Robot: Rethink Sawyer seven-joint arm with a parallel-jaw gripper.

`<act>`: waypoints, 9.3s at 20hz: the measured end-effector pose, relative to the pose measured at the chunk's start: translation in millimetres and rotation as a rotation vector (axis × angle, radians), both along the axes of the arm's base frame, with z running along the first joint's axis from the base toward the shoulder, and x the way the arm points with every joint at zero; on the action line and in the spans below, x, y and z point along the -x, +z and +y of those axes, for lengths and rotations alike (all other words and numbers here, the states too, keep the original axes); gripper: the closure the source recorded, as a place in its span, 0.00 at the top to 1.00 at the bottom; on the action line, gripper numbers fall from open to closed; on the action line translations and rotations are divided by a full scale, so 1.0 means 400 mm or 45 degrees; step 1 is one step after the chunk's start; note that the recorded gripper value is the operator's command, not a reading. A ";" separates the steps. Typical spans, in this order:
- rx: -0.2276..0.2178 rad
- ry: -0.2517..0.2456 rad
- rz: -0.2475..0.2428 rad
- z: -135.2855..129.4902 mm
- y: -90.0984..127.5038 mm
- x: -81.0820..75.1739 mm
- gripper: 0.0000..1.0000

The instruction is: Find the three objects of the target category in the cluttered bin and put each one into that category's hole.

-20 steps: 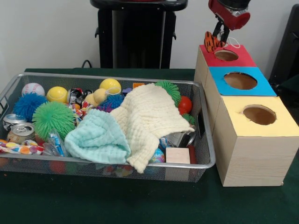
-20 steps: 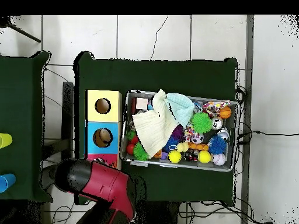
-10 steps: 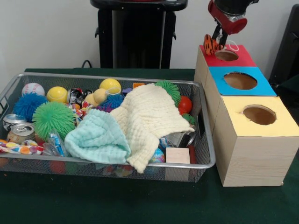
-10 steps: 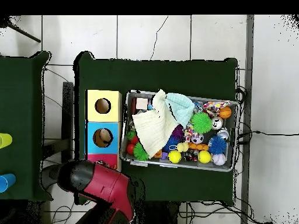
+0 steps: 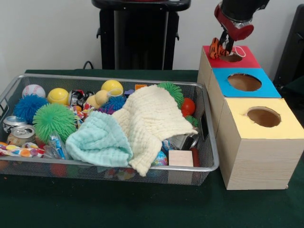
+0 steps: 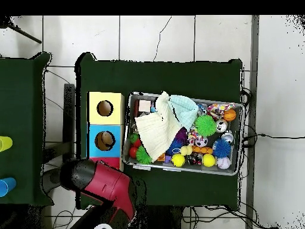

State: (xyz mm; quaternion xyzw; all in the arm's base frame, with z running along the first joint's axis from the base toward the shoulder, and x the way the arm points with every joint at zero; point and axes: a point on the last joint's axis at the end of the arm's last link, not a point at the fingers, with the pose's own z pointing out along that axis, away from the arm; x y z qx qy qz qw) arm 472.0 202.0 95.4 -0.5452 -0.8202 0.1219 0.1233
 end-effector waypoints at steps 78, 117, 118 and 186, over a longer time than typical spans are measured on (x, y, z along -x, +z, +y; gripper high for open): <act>-0.065 -0.441 -0.064 -0.007 -0.042 0.011 1.00; -0.030 -0.331 0.035 -0.038 0.064 0.068 0.00; -0.030 -0.330 0.035 -0.037 0.064 0.067 0.00; -0.124 -0.328 -0.097 -0.023 0.150 -0.048 0.00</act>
